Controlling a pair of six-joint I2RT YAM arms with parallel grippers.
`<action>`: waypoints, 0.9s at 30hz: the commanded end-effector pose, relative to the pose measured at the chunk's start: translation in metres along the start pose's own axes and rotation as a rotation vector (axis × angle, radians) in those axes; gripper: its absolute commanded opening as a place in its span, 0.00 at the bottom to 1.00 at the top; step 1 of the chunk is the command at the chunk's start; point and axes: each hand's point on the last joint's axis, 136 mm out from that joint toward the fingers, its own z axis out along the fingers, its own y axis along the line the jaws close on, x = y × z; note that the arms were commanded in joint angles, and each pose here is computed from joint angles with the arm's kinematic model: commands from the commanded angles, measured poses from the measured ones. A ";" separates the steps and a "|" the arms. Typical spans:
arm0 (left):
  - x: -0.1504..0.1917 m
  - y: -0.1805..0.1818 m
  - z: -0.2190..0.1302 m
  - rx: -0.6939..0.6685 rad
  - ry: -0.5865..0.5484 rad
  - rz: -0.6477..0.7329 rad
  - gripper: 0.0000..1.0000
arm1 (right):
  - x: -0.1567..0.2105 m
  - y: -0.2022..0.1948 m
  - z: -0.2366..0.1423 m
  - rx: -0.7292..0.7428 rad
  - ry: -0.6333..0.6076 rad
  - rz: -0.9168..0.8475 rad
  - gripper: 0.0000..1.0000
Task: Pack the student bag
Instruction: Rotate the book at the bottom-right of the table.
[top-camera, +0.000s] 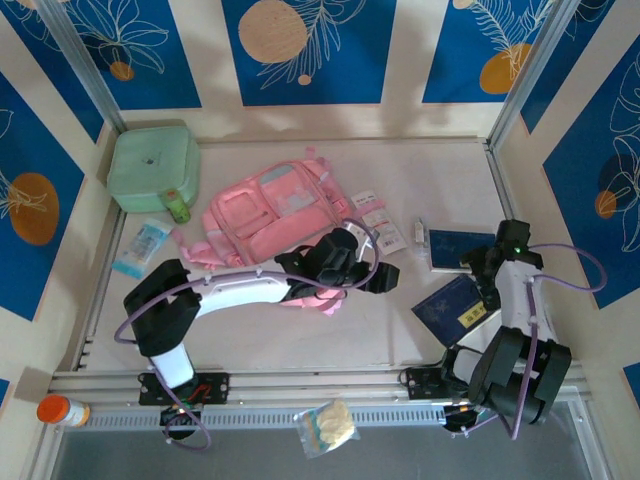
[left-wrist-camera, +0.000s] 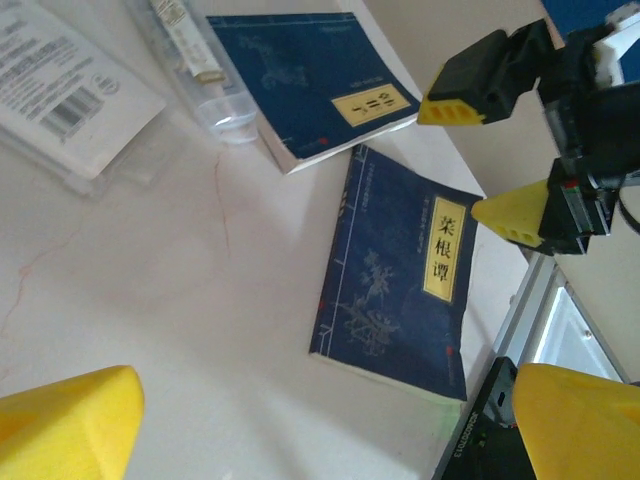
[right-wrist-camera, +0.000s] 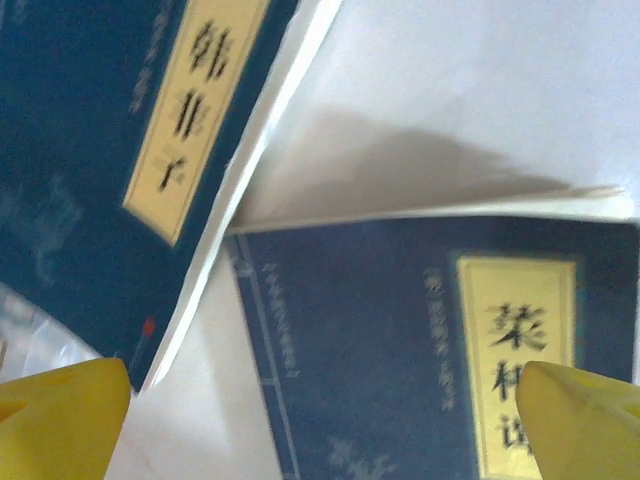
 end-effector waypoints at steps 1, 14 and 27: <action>0.002 -0.007 0.007 0.009 0.028 0.048 0.98 | -0.012 -0.008 0.008 0.018 -0.009 0.059 0.99; 0.007 -0.001 0.019 -0.009 0.065 0.069 1.00 | -0.025 -0.036 0.031 0.063 0.054 0.172 0.99; 0.010 0.007 0.024 -0.031 0.069 0.058 1.00 | 0.000 0.008 0.052 -0.040 0.212 0.033 1.00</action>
